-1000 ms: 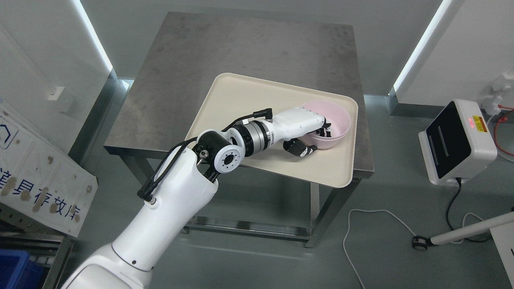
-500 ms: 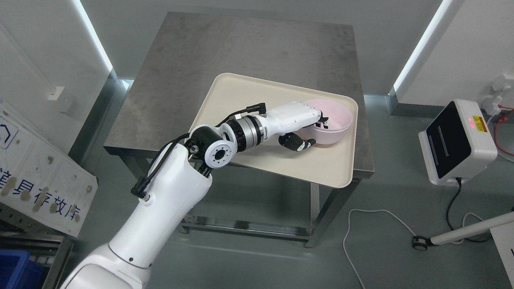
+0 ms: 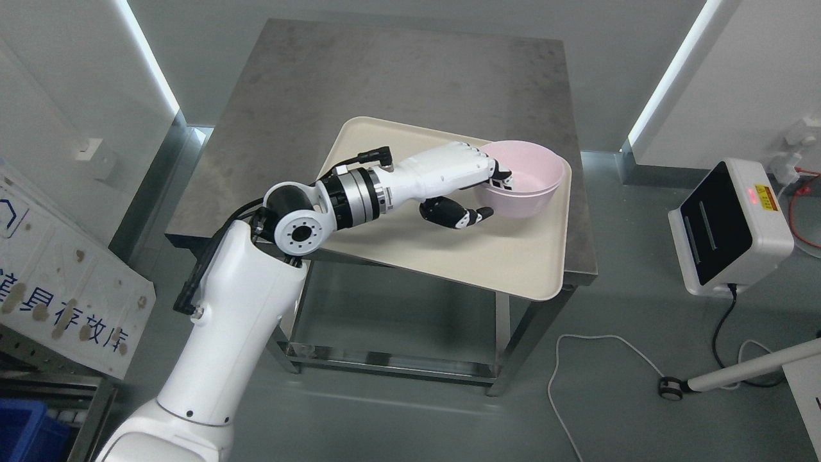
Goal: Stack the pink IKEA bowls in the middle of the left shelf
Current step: 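Grasp the stacked pink bowls with the left hand and lift them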
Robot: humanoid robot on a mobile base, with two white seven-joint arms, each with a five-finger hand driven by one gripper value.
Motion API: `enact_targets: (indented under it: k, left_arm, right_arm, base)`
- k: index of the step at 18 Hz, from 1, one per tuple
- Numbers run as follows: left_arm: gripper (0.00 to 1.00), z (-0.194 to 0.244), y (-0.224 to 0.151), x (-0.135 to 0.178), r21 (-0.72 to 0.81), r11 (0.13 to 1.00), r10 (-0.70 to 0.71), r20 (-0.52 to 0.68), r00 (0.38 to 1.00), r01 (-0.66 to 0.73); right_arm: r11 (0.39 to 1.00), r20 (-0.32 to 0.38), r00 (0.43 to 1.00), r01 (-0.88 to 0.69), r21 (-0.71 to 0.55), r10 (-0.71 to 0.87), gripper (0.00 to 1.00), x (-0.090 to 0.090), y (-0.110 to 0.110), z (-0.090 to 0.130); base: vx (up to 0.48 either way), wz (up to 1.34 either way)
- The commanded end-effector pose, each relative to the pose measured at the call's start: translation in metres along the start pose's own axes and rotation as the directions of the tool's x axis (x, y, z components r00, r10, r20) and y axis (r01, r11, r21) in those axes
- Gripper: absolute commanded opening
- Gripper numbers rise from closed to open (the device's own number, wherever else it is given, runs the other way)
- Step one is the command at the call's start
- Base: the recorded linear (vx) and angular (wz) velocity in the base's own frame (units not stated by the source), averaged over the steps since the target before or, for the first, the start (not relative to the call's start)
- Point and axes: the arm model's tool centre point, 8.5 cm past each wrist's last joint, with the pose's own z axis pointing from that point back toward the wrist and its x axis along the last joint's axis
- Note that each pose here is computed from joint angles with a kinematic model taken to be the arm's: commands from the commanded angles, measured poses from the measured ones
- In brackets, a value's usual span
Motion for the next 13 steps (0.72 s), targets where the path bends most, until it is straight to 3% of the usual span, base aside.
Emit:
enact_targets:
  k: [1, 5, 13]
  left_arm:
    - [0.0, 0.109, 0.023, -0.021, 0.238, 0.971, -0.022, -0.045, 0.999, 0.033]
    - [0.01, 0.123, 0.011, 0.0, 0.271, 0.96, -0.074, 0.012, 0.997, 0.068]
    - [0.02, 0.144, -0.044, -0.003, 0.262, 0.963, 0.067, -0.017, 0.998, -0.06]
  right_arm:
    - [1.0, 0.006, 1.0, 0.011, -0.017, -0.011, 1.0, -0.007, -0.011, -0.001]
    - [1.0, 0.006, 1.0, 0.011, -0.017, -0.011, 1.0, -0.007, -0.011, -0.001]
    - [1.0, 0.006, 1.0, 0.012, -0.017, -0.012, 1.0, -0.007, -0.011, -0.001]
  base:
    - [0.0, 0.0]
    - [0.0, 0.0]
    - [-0.008, -0.01]
